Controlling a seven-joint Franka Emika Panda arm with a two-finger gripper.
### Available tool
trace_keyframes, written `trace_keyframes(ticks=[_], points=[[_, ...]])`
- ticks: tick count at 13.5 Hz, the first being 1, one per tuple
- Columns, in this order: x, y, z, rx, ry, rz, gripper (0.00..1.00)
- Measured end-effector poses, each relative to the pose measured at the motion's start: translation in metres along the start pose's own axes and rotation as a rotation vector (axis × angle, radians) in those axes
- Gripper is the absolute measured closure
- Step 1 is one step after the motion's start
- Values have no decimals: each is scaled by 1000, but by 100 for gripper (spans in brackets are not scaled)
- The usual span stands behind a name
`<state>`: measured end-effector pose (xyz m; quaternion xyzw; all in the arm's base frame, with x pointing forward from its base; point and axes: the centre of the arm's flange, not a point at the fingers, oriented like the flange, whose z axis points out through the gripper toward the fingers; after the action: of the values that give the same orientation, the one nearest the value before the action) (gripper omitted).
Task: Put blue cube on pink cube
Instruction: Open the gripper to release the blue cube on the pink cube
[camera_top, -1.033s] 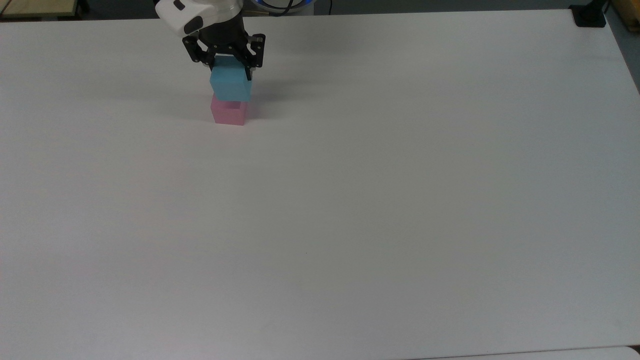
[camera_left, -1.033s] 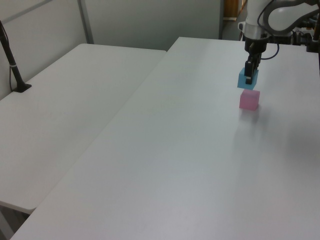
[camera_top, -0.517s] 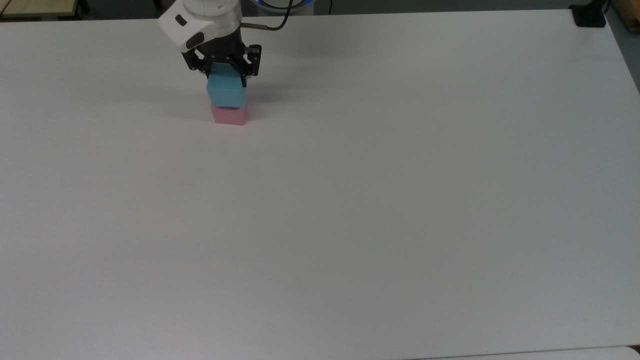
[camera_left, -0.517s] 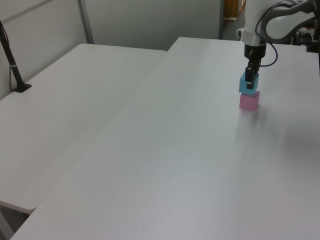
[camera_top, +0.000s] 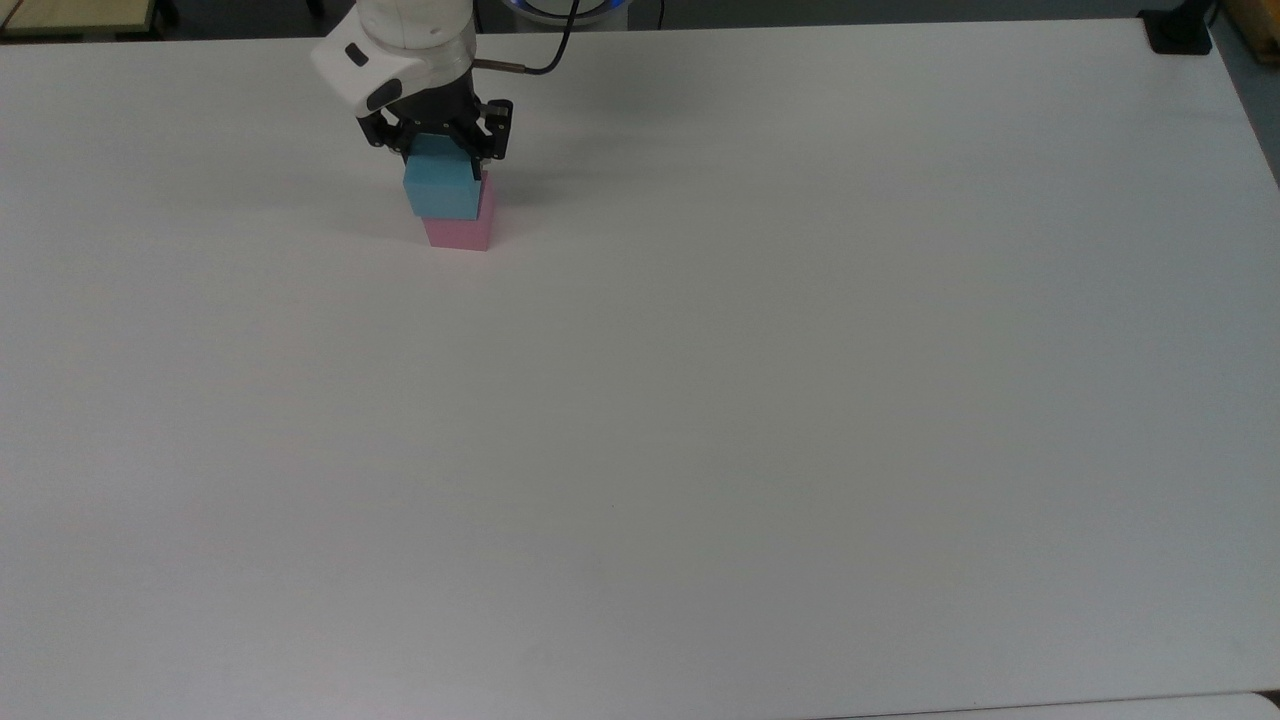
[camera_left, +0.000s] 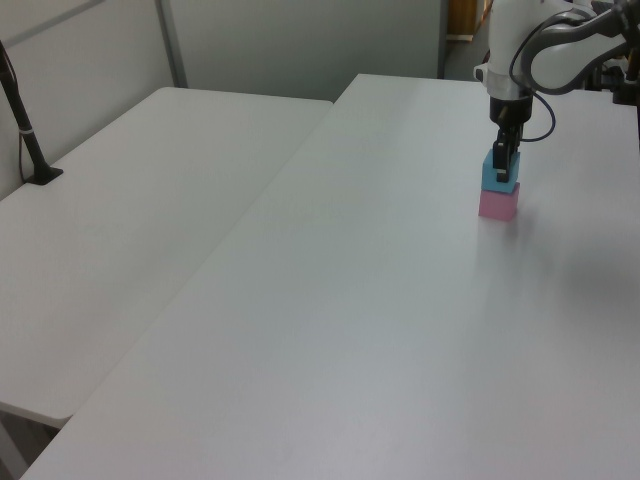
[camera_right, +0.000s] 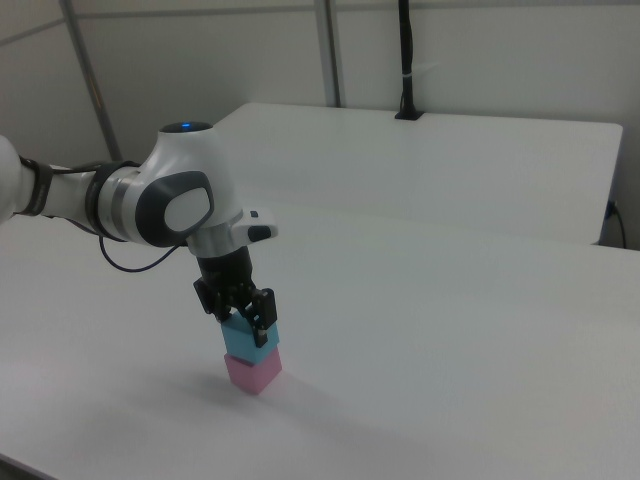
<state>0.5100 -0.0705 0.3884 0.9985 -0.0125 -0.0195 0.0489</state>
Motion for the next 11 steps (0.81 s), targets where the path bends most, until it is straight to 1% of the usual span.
trace_keyframes(ticks=[2,7,8,10,11], points=[[-1,0,2,-13,-4,-9,33],[-1,0,1,-14,-3,-10,33],[-1,0,1,-14,-3,-10,31],[-2,0,1,-15,-3,-11,30],[-2,0,2,-17,-4,-12,23]])
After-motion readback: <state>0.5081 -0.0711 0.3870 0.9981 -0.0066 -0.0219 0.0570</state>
